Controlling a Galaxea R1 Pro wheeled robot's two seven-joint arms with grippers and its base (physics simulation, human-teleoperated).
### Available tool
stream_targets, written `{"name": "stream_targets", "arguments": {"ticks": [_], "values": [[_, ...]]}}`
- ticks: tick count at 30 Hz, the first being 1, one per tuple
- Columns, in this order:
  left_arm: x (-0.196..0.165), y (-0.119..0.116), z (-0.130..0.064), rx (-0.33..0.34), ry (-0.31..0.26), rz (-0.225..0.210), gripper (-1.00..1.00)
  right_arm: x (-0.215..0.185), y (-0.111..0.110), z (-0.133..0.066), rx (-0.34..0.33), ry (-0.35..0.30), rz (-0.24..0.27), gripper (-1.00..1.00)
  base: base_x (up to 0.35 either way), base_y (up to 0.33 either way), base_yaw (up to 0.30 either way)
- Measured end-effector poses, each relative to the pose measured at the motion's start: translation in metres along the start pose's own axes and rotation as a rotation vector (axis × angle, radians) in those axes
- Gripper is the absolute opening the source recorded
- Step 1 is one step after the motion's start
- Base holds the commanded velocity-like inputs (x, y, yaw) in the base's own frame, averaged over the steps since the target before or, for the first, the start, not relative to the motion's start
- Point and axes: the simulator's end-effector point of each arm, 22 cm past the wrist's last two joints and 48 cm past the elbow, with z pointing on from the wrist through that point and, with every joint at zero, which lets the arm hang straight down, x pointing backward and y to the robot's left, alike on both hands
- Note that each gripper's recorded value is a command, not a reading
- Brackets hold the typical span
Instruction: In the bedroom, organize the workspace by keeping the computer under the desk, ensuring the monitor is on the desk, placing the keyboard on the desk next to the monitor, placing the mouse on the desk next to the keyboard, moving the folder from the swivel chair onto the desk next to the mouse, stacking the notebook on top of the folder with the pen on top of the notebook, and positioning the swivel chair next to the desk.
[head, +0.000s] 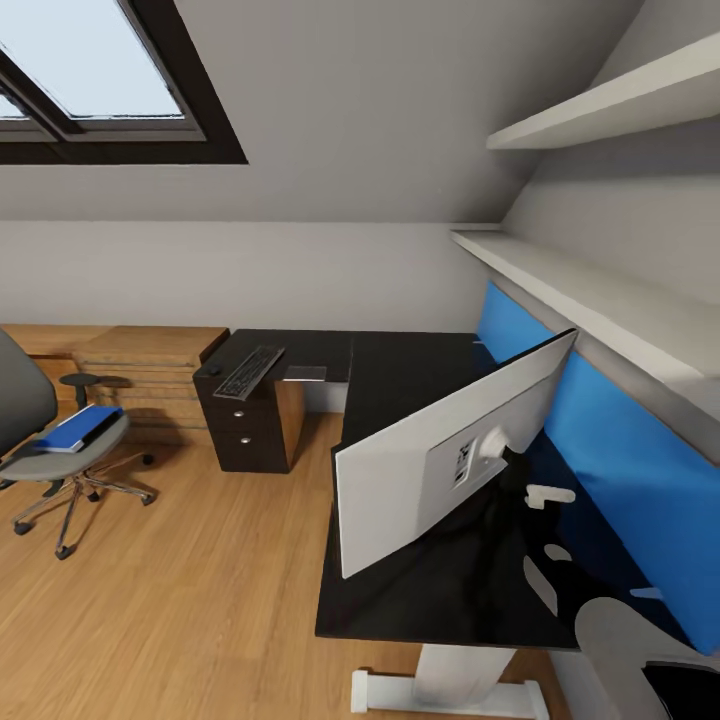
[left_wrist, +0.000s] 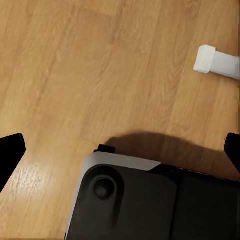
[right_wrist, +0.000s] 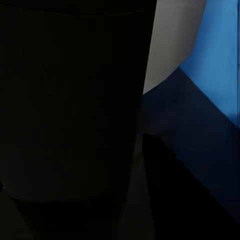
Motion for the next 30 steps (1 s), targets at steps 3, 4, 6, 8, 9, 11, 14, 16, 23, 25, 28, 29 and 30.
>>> {"name": "stream_targets", "arguments": {"ticks": [3,4,6,8,9,11,14,16,23,25,28,29,30], "values": [[0.0,0.0,0.0,0.0,-0.002,0.0,1.0,0.0,0.0,0.0,-0.001,0.0,-0.002,-1.0,0.176,-0.117,0.0],[-0.001,0.0,0.0,-0.001,-0.005,-0.001,1.0,0.0,0.0,-0.001,-0.001,0.0,-0.002,-1.0,0.243,-0.056,0.0],[-0.003,0.0,0.0,-0.001,-0.014,-0.003,1.0,0.0,0.0,-0.001,0.0,0.0,-0.001,-1.0,0.28,-0.029,0.0],[-0.005,0.0,0.0,-0.001,-0.022,-0.004,1.0,0.0,-0.001,-0.001,0.002,0.0,0.001,-1.0,0.298,-0.015,0.0],[-0.005,0.0,0.0,-0.001,-0.025,-0.004,1.0,0.0,-0.001,-0.001,0.002,0.0,0.001,-1.0,0.264,-0.008,0.0],[-0.006,0.0,0.0,-0.001,-0.029,-0.005,1.0,0.0,-0.001,0.0,0.002,0.0,0.001,-1.0,0.094,-0.003,0.0],[-0.008,0.004,0.0,-0.006,-0.031,-0.003,1.0,0.0,-0.001,0.0,0.002,0.001,0.001,-1.0,0.04,-0.001,0.0],[-0.013,0.019,0.002,-0.024,-0.038,0.01,1.0,0.0,-0.001,0.0,0.001,0.001,0.0,-1.0,0.013,0.0,0.0],[-0.042,0.128,0.011,-0.185,0.004,-0.041,1.0,0.0,-0.001,0.0,0.001,0.001,-0.002,-1.0,0.002,0.0,0.0],[-0.038,0.16,0.012,-0.237,0.087,-0.133,1.0,0.0,-0.001,0.0,0.001,0.001,-0.001,-1.0,0.0,0.0,0.0],[-0.039,0.173,0.012,-0.257,0.117,-0.2,1.0,0.0,-0.001,0.0,0.001,0.001,-0.001,-1.0,0.0,0.0,0.0],[-0.04,0.174,0.012,-0.259,0.116,-0.209,1.0,0.0,-0.001,0.0,0.001,0.001,-0.001,-1.0,0.0,0.0,0.0],[-0.041,0.174,0.012,-0.261,0.114,-0.215,1.0,0.0,-0.001,0.0,0.001,0.001,-0.001,-1.0,0.0,0.0,0.0]]}}
